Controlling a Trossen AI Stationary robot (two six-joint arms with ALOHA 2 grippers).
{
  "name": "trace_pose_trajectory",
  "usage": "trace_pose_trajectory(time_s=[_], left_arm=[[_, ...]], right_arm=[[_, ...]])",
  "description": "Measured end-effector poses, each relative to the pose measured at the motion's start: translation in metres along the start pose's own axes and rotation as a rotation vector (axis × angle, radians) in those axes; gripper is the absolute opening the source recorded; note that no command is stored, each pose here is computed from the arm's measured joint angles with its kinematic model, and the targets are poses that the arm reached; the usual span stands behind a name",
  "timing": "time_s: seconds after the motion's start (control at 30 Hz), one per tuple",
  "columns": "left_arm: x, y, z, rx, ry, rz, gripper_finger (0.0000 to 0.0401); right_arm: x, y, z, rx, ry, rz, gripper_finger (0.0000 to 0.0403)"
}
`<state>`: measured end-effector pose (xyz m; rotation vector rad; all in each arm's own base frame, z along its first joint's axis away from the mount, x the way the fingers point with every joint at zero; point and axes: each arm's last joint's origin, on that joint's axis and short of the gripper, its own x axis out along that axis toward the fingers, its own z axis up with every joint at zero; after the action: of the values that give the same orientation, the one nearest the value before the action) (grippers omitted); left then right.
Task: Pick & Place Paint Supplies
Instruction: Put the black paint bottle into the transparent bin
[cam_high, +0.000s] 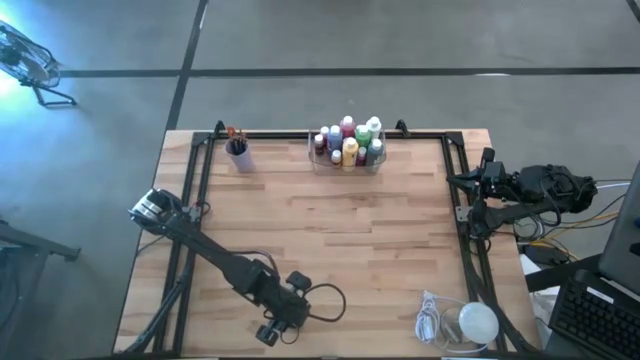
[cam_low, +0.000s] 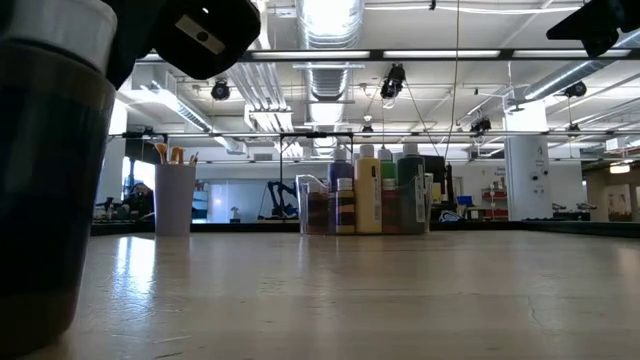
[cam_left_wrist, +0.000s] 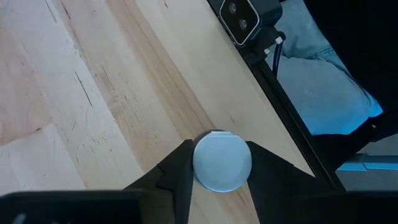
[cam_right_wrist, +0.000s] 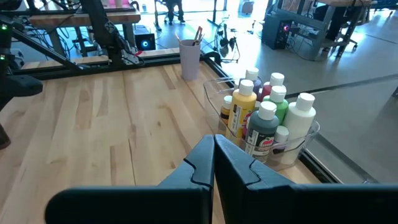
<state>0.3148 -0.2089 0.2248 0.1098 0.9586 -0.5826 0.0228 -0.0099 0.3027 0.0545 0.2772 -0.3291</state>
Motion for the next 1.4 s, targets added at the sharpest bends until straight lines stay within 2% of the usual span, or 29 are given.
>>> trace_pose_trajectory(time_s=[0.17,0.37,0.53,0.87,1.23,1.4], left_arm=[[-0.016,0.0,0.005,0.003,-0.042,0.02,0.013],[-0.034,0.013,0.008,0.026,-0.079,0.161,0.013],[-0.047,0.033,0.012,0.011,-0.11,0.253,0.0129],[-0.067,0.083,0.014,-0.08,-0.143,0.359,0.0129],[-0.109,0.122,0.021,-0.118,-0.22,0.467,0.0133],[-0.123,0.138,0.023,-0.113,-0.223,0.584,0.0134]], right_arm=[[0.0,0.0,0.0,0.0,0.0,0.0,0.0008],[0.0,0.0,0.0,0.0,0.0,0.0,0.0008],[0.0,0.0,0.0,0.0,0.0,0.0,0.0008],[0.0,0.0,0.0,0.0,0.0,0.0,0.0008],[0.0,0.0,0.0,0.0,0.0,0.0,0.0008],[0.0,0.0,0.0,0.0,0.0,0.0,0.0008]])
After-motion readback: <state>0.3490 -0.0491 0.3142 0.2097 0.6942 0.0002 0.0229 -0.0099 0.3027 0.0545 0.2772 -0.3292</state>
